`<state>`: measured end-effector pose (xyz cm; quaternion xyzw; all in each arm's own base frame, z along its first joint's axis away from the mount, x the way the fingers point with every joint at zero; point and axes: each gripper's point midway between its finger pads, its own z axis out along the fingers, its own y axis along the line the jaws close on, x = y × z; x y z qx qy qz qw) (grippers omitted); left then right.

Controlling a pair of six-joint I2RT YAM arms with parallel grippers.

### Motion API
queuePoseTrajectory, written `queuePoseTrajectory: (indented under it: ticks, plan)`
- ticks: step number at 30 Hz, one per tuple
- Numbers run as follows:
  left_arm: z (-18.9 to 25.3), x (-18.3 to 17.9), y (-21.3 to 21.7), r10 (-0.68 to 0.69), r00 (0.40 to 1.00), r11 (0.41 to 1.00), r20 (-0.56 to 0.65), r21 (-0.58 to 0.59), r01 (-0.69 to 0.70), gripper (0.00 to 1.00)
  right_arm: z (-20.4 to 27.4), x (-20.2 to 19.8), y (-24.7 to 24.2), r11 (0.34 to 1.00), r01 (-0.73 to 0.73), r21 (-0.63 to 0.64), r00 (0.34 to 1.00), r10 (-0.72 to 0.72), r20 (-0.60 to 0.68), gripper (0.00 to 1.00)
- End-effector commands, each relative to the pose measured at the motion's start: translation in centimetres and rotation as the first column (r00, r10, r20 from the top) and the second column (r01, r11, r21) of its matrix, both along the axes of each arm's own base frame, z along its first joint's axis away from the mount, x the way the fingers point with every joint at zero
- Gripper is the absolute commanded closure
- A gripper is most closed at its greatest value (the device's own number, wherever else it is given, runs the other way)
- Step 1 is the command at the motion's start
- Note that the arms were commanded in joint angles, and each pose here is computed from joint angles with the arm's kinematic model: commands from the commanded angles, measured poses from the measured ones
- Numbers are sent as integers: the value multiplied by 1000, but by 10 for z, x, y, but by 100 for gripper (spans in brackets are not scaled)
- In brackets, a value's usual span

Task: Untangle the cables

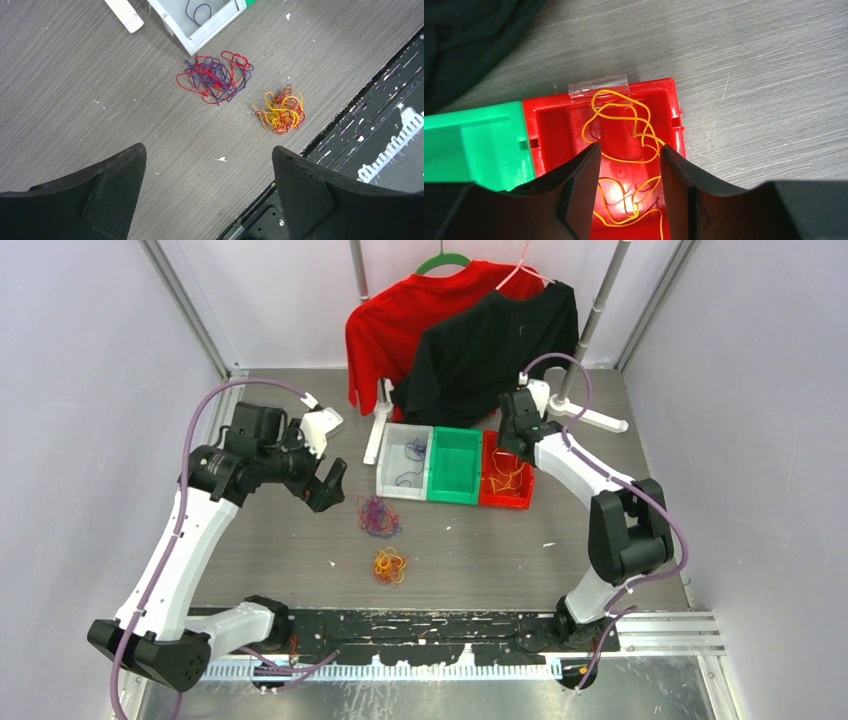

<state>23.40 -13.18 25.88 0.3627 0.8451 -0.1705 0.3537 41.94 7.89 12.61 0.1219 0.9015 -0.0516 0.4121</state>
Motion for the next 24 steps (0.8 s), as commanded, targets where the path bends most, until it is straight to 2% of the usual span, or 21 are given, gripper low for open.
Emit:
queuePoseTrajectory:
  ticks: [1,5,16,24]
  plan:
    - [16,2,-5,-28,997,999,67,-39,30,4,5,18,-5,999,29,-42,999,-28,39,51]
    - [21,3,-6,-26,997,999,79,-45,30,4,-9,23,-4,998,27,-60,1000,-26,11,59]
    - [28,5,-7,-22,995,998,102,-58,28,4,-48,27,-2,995,4,-102,997,-12,-76,70]
    - [30,8,-8,-18,994,998,107,-61,25,4,-78,19,21,996,-52,-68,990,42,-137,90]
